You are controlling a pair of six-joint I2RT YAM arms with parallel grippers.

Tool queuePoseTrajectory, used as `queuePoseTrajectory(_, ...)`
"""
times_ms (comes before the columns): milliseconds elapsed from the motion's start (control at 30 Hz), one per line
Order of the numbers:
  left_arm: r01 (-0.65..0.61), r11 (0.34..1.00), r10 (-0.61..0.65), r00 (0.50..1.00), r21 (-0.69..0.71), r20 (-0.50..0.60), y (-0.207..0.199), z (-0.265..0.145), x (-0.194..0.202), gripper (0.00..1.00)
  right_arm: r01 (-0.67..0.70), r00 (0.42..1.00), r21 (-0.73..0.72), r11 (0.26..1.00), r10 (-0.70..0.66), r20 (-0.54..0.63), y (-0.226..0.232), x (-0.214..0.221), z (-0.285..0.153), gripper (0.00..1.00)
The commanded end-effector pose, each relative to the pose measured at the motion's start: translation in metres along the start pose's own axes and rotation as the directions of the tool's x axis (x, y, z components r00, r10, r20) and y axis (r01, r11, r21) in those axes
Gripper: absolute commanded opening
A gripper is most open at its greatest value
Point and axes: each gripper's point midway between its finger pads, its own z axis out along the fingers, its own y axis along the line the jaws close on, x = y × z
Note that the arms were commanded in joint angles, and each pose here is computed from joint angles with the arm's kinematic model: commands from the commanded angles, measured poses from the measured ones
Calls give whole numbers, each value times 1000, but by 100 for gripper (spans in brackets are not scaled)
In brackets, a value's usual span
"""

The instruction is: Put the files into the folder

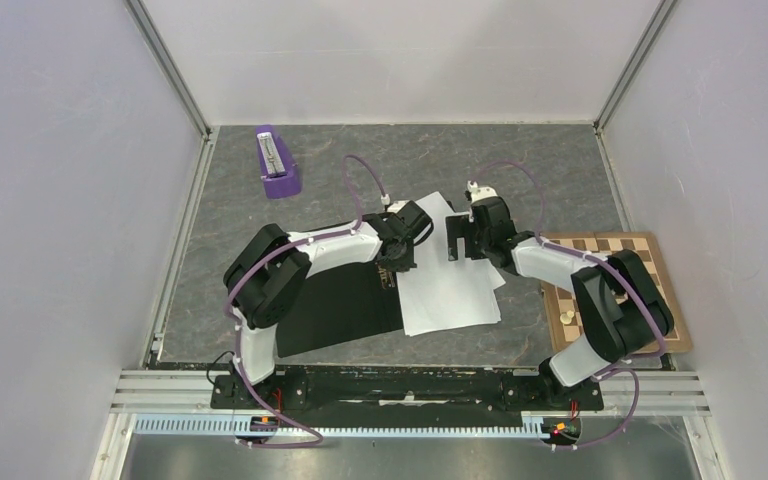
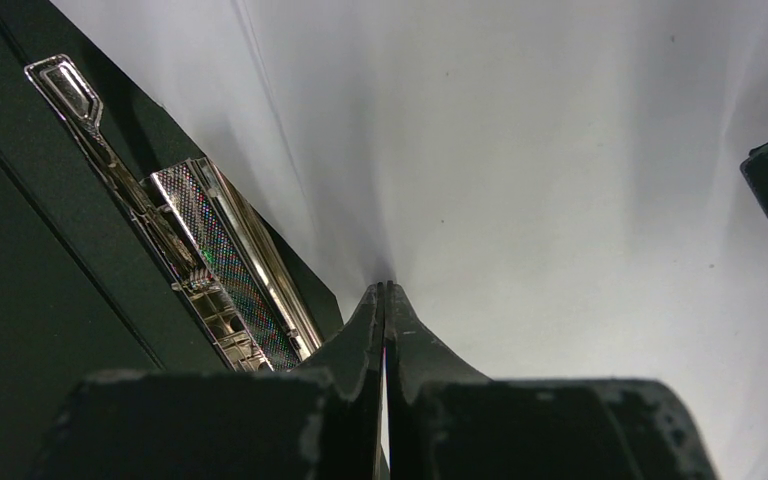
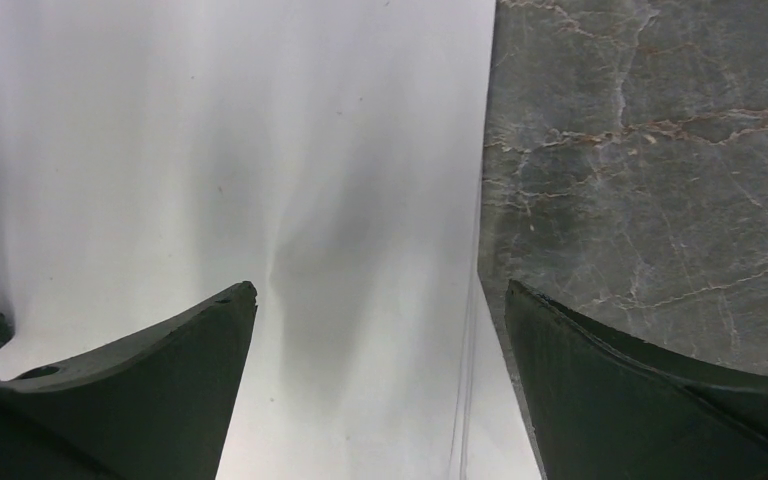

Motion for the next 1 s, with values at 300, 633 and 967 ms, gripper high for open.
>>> queuePoseTrajectory(300, -102, 987, 99, 995, 124, 24, -18, -46, -16, 18, -86, 995, -44, 995, 88, 50, -16, -8, -12, 98)
queuePoseTrajectory(633, -117, 969, 129, 991, 218, -39, 0, -83, 53, 41, -140, 990, -96, 985, 143, 21, -13, 26, -21, 98)
queuePoseTrajectory(967, -72, 969, 91, 993, 236, -70, 11, -65, 78, 49, -201, 979, -164, 966, 198, -40, 1, 59, -38, 98)
